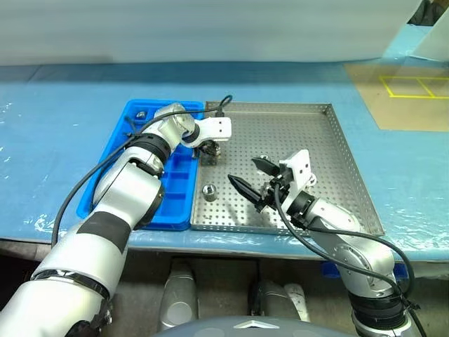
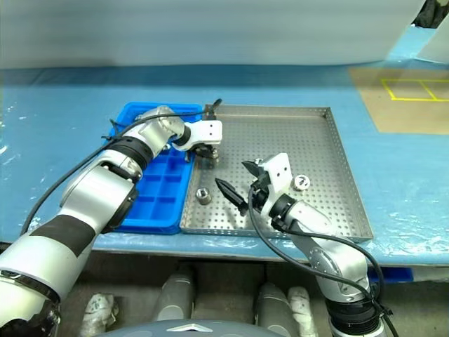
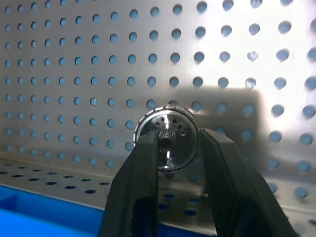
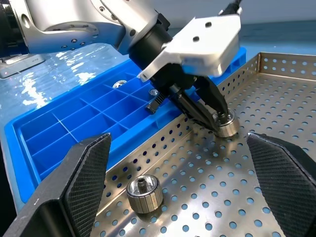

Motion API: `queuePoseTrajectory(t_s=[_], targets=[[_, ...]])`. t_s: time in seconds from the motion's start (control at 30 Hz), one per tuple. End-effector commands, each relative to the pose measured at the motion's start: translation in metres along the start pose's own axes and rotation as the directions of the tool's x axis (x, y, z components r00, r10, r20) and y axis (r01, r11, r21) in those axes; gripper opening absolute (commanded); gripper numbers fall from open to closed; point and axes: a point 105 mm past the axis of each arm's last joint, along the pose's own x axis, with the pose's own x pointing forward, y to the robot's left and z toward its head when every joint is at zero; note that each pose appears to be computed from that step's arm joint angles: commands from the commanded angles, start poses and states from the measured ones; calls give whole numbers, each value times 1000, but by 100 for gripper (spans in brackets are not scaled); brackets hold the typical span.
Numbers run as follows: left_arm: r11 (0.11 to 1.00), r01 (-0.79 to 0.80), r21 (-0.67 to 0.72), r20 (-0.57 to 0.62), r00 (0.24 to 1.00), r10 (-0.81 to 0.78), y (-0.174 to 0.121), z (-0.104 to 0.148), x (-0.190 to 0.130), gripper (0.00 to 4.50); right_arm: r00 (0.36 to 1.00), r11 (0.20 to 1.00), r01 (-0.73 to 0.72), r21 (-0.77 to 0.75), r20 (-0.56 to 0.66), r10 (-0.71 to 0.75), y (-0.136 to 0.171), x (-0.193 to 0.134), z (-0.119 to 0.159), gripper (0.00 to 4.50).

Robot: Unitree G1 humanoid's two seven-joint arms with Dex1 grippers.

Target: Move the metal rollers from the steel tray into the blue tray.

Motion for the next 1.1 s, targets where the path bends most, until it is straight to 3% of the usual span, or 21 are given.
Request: queuePoseTrajectory(t_s=[0.03,0.27,0.4,0.57,0.67,0.8,0.93,1.1], targets=[[986,-46,-163,265,960,89,20,39,-22,91,998,998,-46,-35,36,47,0,4,13,450],[939,-85,-335,371,903,214,26,33,-56,91,993,990,-120,-67,7,121,-10,13,16,450],[884,-179,-432,435,817,378,33,32,-89,91,987,984,-163,-77,1,164,-11,21,19,450],[816,-298,-495,461,706,537,11,18,-108,91,982,977,-183,-107,19,186,-16,33,25,450],[788,-328,-521,475,655,587,-18,9,-112,91,982,978,-174,-116,49,180,-26,38,33,450],[695,-392,-603,405,599,690,-40,-11,-116,91,982,973,-174,-154,48,183,-36,43,36,450],[465,-538,-704,190,488,852,-48,-58,-132,91,977,968,-185,-169,72,200,-45,49,49,450],[267,-598,-756,-15,424,906,-61,-93,-141,91,972,961,-216,-175,57,229,-48,50,49,450]])
